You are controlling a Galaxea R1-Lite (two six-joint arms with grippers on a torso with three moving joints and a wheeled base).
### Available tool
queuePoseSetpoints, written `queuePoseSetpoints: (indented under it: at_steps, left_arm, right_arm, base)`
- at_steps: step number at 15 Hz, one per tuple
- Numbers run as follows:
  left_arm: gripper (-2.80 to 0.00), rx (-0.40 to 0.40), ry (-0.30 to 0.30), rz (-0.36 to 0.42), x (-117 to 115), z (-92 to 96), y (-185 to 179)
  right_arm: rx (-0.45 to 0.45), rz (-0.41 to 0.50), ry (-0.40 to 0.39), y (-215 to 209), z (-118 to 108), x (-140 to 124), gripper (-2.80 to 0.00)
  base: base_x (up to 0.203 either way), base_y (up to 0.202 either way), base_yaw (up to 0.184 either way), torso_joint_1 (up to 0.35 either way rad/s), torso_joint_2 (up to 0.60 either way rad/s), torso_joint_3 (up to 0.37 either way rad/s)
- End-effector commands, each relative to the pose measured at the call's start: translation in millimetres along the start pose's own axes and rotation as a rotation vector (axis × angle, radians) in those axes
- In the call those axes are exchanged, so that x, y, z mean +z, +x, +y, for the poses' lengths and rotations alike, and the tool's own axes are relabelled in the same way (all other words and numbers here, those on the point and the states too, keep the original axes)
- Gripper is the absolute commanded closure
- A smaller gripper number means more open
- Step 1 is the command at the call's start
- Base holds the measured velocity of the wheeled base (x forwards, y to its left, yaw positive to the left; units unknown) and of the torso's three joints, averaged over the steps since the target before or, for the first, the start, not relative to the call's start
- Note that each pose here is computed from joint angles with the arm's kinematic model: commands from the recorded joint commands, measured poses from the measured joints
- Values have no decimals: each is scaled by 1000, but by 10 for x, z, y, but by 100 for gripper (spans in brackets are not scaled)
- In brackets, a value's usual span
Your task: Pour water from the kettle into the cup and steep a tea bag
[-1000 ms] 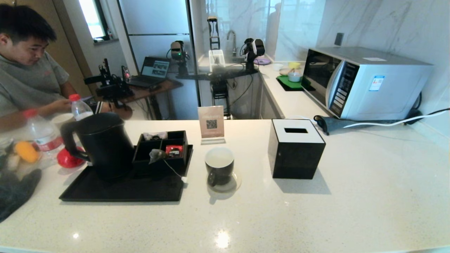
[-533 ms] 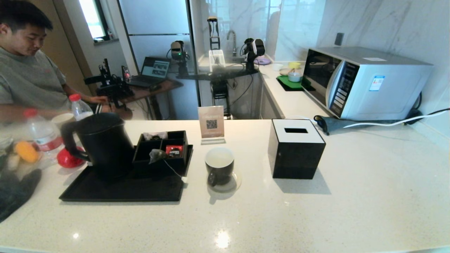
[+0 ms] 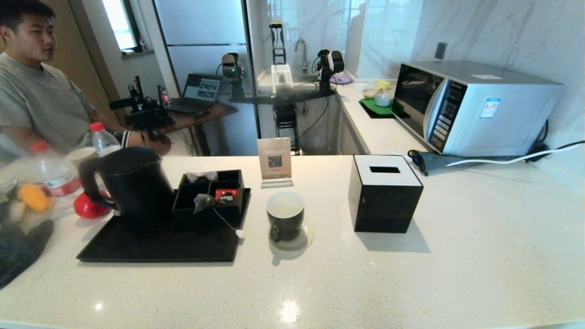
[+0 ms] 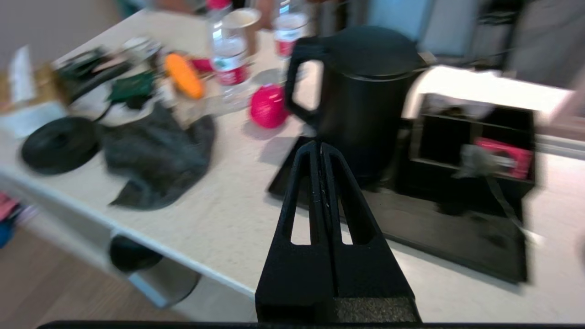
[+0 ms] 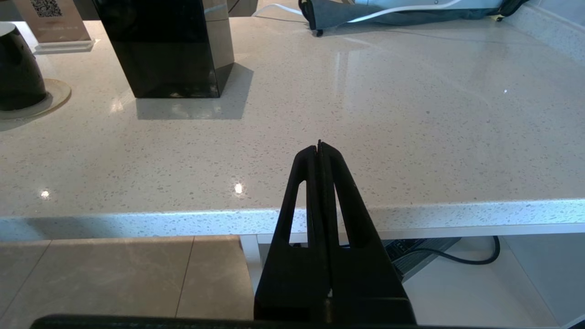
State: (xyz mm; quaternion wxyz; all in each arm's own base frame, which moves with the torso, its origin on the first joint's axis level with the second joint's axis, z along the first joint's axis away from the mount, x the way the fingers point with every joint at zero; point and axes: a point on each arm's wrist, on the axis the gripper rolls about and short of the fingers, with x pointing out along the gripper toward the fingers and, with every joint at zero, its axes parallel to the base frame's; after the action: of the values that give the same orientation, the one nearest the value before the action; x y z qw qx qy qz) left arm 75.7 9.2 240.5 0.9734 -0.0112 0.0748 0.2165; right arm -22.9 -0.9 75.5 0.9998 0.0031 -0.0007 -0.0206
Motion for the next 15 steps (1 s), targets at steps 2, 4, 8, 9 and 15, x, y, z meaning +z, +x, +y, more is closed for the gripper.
queuePoseSetpoints:
  at_steps: [2,4,8,9,15]
  left_arm:
    - [0,58,93,188,-270,-97,244]
    - [0,54,131,261,-460,-80,219]
    - [0,91,148,330,-648,-106,395]
    - [0,101,142,328,-673,-121,472]
    - [0,244,115,387,-868,4,935]
  right_arm:
    - [0,1,0,1,0,0,0]
    - [0,1,0,1,0,0,0]
    - [0,1,0,1,0,0,0]
    - [0,1,0,1,0,0,0]
    - [0,1,0,1,0,0,0]
  base:
    - [0,0,0,0,0,0]
    - [0,0,0,0,0,0]
    - [0,0,0,0,0,0]
    - [0,0,0,0,0,0]
    - [0,0,0,0,0,0]
